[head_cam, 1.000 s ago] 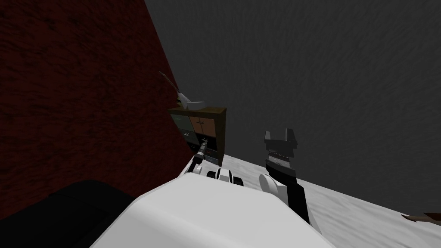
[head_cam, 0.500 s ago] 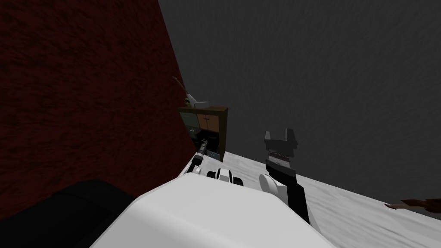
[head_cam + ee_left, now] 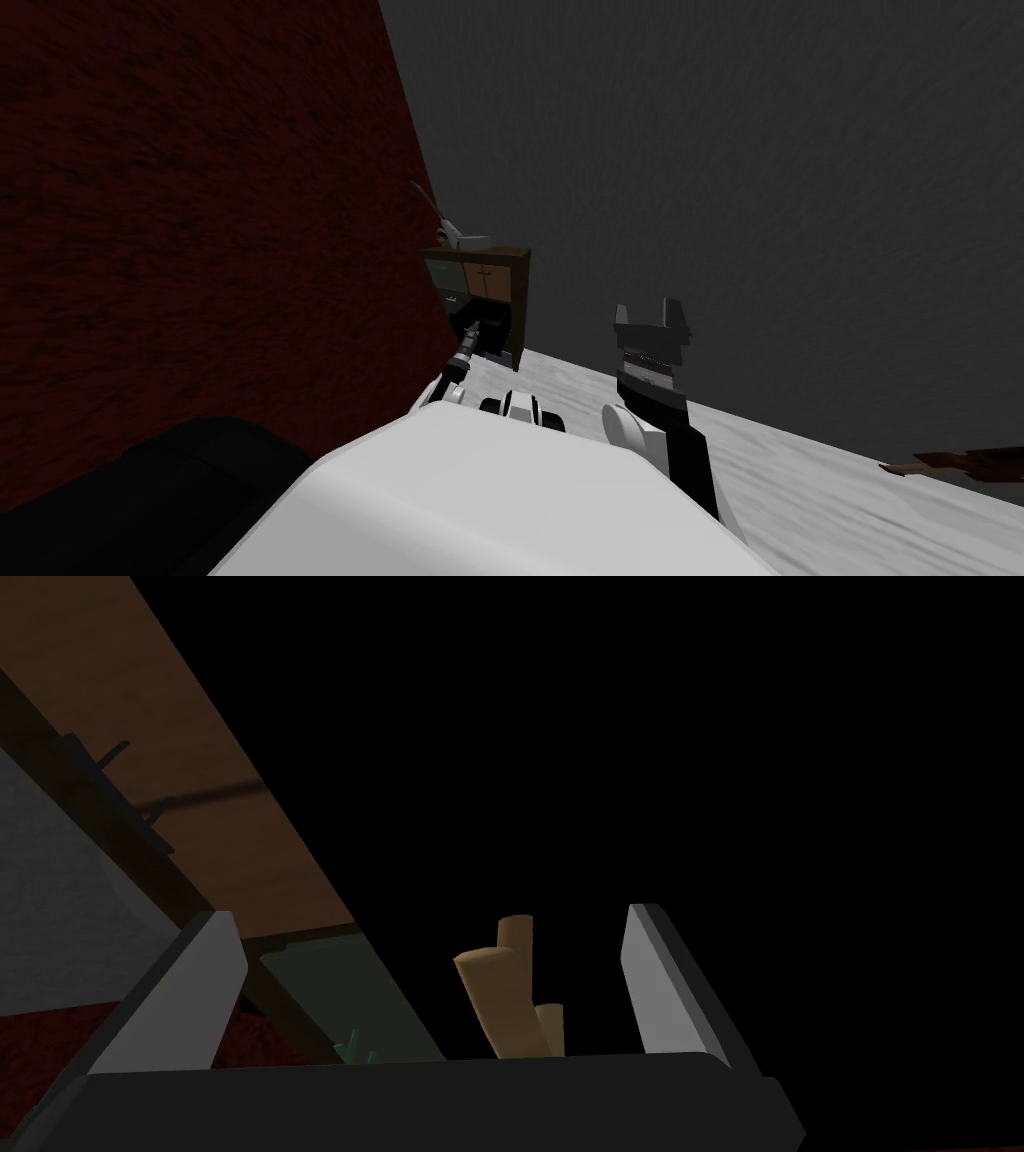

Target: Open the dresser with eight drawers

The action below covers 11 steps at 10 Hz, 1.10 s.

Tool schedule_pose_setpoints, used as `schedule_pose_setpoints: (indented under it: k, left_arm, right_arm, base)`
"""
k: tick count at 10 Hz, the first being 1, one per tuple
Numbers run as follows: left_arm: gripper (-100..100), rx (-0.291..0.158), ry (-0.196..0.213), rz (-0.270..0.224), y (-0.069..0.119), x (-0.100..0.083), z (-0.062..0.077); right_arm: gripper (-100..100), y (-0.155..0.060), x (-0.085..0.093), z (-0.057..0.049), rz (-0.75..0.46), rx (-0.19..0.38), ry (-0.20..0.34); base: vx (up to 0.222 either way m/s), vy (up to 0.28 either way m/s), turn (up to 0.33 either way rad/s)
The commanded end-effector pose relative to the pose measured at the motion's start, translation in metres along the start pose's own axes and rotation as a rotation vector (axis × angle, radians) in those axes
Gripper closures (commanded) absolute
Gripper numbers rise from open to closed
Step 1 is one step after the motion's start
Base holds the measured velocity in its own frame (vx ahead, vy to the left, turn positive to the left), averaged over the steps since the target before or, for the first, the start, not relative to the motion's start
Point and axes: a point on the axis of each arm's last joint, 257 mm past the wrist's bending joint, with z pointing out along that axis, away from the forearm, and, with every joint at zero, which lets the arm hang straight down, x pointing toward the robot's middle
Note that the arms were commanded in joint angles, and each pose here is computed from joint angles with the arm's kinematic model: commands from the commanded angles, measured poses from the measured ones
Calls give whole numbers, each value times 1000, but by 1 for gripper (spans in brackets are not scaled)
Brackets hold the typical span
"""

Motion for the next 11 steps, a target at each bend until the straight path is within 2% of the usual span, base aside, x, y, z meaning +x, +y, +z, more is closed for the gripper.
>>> schedule_pose_setpoints:
  k: [1, 5, 6, 7, 11]
  left_arm:
    - [-100, 4, -2, 1, -15, -6, 6]
    - [-100, 4, -3, 0, -36, -14, 10]
    - [-100, -8, -1, -1, -28, -11, 8]
    - [0, -13, -1, -1, -27, -11, 8]
    - [0, -22, -1, -1, -23, -11, 6]
  right_arm:
    - [0, 0, 0, 0, 0, 0, 0]
    - [0, 0, 0, 0, 0, 0, 0]
    - [0, 0, 0, 0, 0, 0, 0]
    - [0, 0, 0, 0, 0, 0, 0]
    - [0, 0, 0, 0, 0, 0, 0]
  base:
    - [13, -9, -8]
    - [-10, -6, -5]
    - [0, 0, 0]
    - [0, 0, 0]
    - [0, 0, 0]
